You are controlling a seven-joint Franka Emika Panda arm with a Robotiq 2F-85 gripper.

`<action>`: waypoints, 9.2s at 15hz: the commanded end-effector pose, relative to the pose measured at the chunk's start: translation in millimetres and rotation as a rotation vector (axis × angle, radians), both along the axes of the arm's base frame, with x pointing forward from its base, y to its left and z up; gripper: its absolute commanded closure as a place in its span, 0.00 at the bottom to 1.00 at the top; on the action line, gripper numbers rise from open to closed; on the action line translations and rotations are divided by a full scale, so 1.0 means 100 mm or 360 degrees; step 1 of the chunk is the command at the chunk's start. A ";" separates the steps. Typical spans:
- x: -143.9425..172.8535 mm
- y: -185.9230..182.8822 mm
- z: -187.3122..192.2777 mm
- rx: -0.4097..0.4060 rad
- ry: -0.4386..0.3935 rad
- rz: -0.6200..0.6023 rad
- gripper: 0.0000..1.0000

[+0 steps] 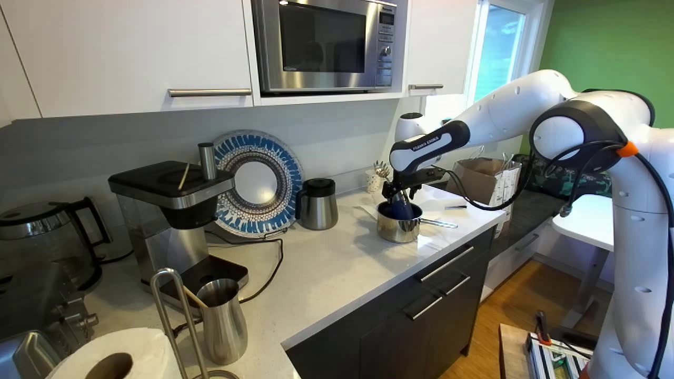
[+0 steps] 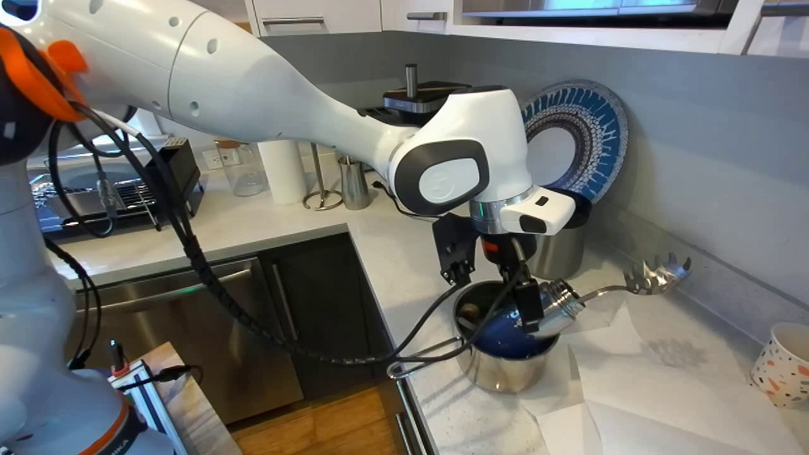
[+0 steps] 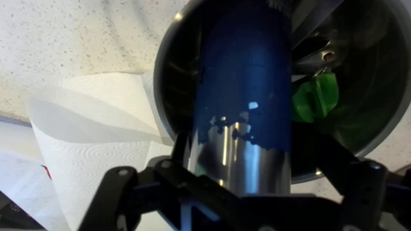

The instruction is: Move the vacuum flask from the pot to the counter

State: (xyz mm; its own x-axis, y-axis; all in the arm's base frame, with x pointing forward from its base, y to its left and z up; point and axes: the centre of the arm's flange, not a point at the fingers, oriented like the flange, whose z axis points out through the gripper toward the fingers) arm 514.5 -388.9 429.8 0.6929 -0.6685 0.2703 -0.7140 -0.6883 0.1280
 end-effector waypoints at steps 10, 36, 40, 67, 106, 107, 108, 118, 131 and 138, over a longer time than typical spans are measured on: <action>0.06 -0.28 -0.18 -0.0152 -0.0093 -0.0174 0.00; -0.48 -0.10 0.62 -0.0170 -0.0527 -0.0312 0.43; -0.53 -0.10 0.78 -0.0094 -0.0617 -0.0362 0.43; -0.18 1.16 0.97 -0.0181 -0.0997 0.0191 0.43; 0.37 3.14 -0.27 -0.0672 -0.1301 0.0777 0.43; 0.40 3.21 -0.05 -0.0683 -0.1251 0.0797 0.18; 0.41 3.21 -0.14 -0.0661 -0.1251 0.0790 0.18; 0.47 3.19 -0.23 -0.0662 -0.1281 0.0772 0.43; 0.57 3.18 -0.59 -0.0691 -0.1358 0.0787 0.43; 0.60 3.17 -0.71 -0.0672 -0.1350 0.0794 0.43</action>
State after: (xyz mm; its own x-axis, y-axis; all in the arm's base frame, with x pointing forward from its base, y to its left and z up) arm 570.0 -68.0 360.8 0.3641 -0.1027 0.9257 -0.3398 -0.9401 0.0293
